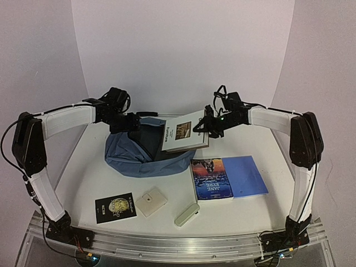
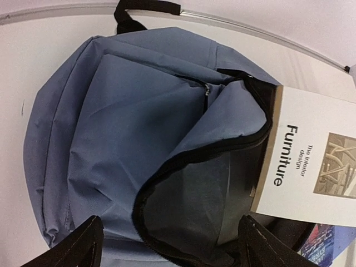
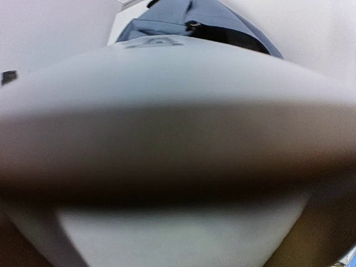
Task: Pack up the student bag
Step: Place the book in the student bag.
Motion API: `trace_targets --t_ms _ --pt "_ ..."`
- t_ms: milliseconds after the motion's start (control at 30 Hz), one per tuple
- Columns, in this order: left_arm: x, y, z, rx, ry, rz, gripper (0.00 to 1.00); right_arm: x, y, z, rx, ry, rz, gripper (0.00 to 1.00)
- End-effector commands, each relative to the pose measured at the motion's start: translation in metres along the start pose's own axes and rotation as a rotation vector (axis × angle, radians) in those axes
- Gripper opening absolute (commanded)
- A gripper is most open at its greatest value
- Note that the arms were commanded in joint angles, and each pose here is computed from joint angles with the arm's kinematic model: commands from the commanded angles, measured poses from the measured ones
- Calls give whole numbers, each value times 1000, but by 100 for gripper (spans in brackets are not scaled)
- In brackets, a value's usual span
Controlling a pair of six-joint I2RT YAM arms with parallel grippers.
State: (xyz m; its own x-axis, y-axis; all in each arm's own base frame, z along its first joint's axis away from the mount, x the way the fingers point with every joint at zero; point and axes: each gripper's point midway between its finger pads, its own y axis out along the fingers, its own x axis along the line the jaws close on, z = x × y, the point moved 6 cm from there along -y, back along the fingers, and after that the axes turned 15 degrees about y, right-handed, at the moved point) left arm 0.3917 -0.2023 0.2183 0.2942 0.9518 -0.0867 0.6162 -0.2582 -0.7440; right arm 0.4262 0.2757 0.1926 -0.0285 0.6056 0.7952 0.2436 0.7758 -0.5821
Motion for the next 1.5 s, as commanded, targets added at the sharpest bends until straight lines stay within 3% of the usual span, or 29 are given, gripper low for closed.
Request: trace_targets --t_ms 0,233,633,1067,1333,1467 --pt "-44 -12 -17 -58 199 -42 78 -15 3 -8 -64 -24 44 25" --pt "-91 20 -10 19 334 20 54 -36 7 4 -49 1 96 24" --pt "-96 104 15 189 379 -118 46 -44 7 14 -27 46 101 22" --pt "-78 150 42 323 403 -252 41 -49 8 18 -22 59 112 21" --pt "-69 159 62 400 443 -307 28 -50 10 19 -14 70 106 19" --pt "-69 156 60 396 441 -301 9 -48 9 19 -12 70 98 18"
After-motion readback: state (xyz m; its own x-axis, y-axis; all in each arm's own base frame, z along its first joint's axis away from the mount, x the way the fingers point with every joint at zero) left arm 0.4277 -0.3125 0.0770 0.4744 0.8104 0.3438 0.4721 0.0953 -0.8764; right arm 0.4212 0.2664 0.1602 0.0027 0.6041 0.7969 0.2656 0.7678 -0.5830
